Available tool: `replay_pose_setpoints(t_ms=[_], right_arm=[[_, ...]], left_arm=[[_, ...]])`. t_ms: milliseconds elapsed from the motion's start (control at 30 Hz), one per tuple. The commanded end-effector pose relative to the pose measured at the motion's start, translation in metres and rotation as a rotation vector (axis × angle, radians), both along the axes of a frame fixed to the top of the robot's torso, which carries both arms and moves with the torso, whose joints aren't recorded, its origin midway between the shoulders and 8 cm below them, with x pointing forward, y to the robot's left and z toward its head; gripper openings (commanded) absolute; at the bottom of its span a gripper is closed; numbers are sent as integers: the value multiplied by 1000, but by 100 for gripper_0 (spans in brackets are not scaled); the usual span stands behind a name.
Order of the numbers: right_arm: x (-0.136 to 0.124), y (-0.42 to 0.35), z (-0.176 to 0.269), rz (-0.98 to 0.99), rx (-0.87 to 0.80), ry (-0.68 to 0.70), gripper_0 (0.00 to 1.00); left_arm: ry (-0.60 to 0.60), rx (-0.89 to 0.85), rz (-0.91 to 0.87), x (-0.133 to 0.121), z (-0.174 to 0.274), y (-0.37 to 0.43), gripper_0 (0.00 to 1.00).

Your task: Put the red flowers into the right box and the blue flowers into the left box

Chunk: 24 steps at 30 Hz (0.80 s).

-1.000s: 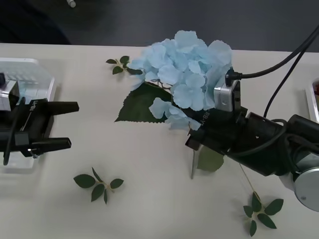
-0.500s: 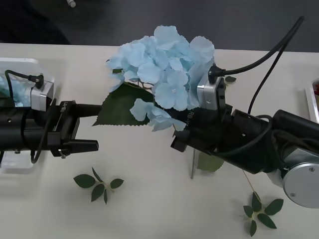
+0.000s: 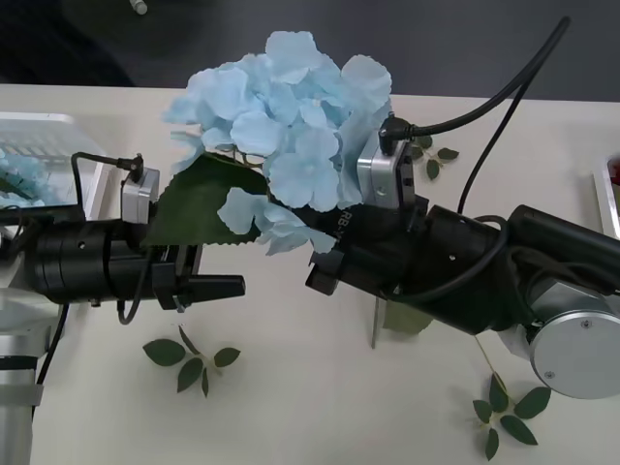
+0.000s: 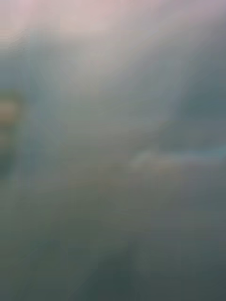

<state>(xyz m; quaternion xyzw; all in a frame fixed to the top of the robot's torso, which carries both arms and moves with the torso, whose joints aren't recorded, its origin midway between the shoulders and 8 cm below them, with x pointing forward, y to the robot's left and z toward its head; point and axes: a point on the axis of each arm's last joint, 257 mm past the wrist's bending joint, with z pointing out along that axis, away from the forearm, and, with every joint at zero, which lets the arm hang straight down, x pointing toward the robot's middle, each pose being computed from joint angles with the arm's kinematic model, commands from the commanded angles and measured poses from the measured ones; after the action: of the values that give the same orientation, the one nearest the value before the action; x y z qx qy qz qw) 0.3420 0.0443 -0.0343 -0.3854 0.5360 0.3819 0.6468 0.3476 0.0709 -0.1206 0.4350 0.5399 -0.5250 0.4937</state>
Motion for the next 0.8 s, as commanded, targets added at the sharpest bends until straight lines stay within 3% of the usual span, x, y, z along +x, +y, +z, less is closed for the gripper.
replay_pose_setpoints(t_ms=[33,667,700,767,800], right_arm=[[-5,5,13,22,2,-29,0],[-1,12,14,29,12,-20,0],[0,12,15,28,11,-21,0],[0,12,15,27,12,-21,0],[0,12,15,27,14,-19,0]], left_arm=[[-23,9,-27,-1,4,-23,100],[-7,-20,-61,0,9,-91,100],[-7,-25,-60,0,10,-92,97],[-7,-33,-63,-1,11,-95,80],[-5,-34,-65,-1,11,-96,61]])
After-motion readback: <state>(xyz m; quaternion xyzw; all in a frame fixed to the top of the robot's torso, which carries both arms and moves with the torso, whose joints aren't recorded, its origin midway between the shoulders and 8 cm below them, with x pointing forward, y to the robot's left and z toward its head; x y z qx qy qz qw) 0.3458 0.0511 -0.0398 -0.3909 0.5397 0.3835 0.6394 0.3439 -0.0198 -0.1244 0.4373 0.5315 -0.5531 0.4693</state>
